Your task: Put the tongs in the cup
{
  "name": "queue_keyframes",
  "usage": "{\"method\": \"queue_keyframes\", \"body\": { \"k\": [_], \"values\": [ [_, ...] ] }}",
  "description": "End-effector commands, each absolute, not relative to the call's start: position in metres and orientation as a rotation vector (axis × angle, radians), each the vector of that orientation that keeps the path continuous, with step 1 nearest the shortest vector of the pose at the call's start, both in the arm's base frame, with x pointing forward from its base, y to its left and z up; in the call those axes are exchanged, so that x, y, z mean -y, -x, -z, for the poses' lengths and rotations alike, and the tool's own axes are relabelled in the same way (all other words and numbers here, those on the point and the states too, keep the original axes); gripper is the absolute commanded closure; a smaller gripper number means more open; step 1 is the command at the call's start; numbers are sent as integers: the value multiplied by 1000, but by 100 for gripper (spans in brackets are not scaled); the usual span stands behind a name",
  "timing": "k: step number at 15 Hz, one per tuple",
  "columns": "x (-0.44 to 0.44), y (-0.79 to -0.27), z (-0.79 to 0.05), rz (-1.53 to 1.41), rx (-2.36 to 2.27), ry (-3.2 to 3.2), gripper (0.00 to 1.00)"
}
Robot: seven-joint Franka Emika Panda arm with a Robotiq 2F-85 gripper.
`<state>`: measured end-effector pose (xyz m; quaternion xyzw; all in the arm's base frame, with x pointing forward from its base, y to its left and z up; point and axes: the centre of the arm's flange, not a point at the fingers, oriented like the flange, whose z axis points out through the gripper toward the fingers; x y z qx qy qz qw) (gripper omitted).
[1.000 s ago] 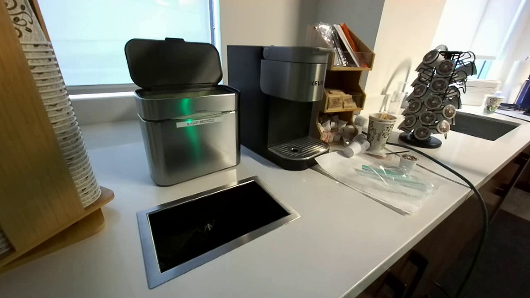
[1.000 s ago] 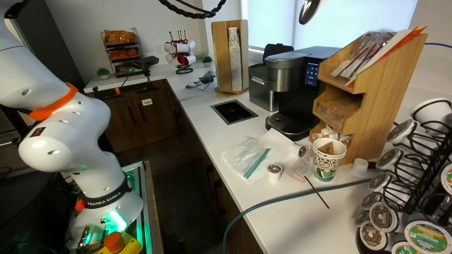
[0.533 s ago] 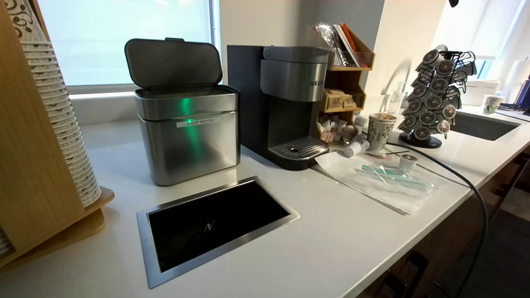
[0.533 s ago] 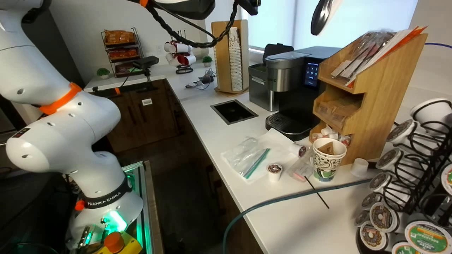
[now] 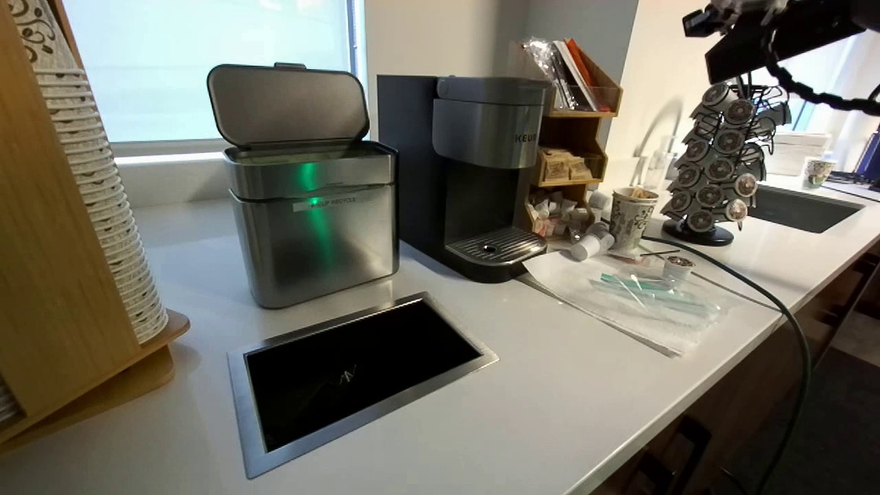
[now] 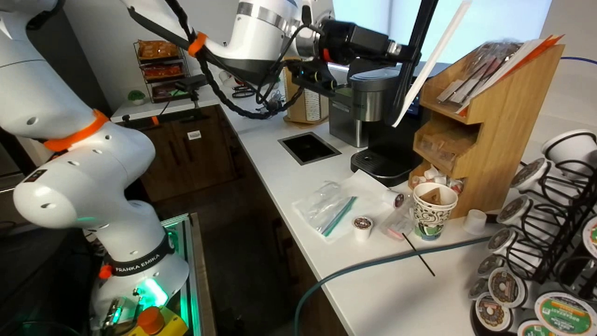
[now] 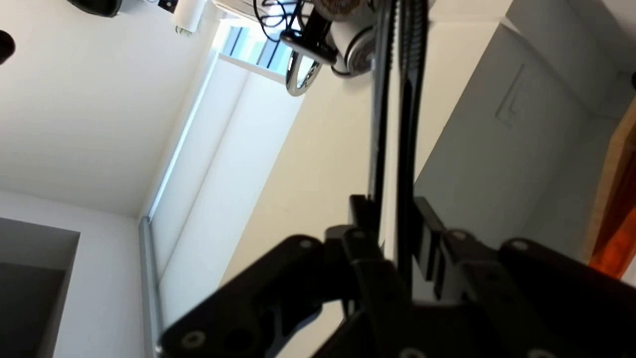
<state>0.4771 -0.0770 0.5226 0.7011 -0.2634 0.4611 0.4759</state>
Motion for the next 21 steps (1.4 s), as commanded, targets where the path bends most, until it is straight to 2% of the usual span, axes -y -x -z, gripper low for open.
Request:
{"method": "queue_keyframes", "body": {
  "k": [1, 6, 7, 21],
  "values": [
    [73, -477, -508, -1103, 633, -1733, 76],
    [73, -480, -490, -1074, 623, -1772, 76],
    [74, -480, -491, -1074, 623, -1772, 94],
    [86, -449, -409, -1521, 460, -1708, 94]
  ]
}}
